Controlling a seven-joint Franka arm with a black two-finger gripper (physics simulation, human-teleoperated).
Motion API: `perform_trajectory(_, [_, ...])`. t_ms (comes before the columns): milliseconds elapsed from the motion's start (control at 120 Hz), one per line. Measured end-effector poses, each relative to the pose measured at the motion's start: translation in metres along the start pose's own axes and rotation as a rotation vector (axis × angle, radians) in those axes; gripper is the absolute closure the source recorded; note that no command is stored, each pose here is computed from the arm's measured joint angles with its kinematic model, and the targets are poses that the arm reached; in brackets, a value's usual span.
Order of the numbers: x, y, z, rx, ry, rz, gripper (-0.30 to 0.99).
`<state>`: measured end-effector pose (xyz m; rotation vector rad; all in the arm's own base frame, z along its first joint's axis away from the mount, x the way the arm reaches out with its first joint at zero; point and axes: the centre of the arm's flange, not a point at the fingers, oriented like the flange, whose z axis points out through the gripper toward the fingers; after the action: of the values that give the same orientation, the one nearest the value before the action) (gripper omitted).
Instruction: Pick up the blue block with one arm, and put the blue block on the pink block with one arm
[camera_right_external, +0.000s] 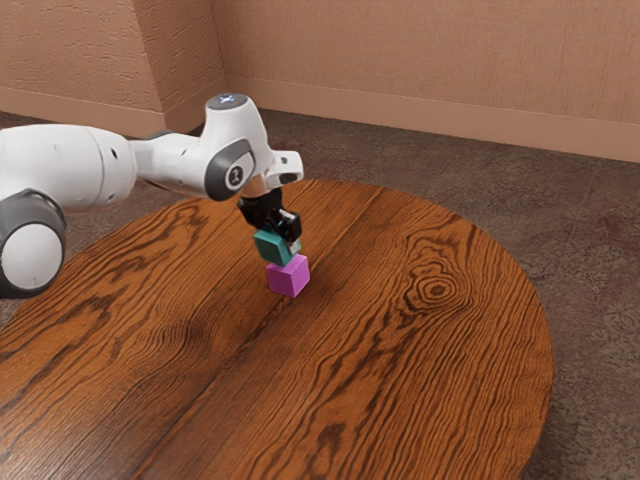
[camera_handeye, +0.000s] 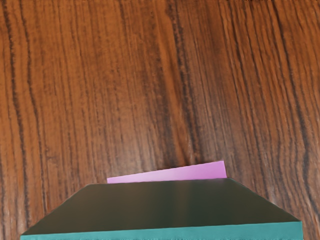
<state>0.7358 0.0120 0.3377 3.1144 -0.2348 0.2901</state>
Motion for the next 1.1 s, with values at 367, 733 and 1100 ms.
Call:
perform_trajectory(367, [0.004,0.005,0.015,-0.011,-0.012,0.020,0.30])
perform_trajectory(733, [-0.070,0.082,-0.209,0.055,0.159,0.085,0.06])
perform_trajectory(1100, [-0.160,0.109,-0.314,0.009,0.012,-0.049,0.01])
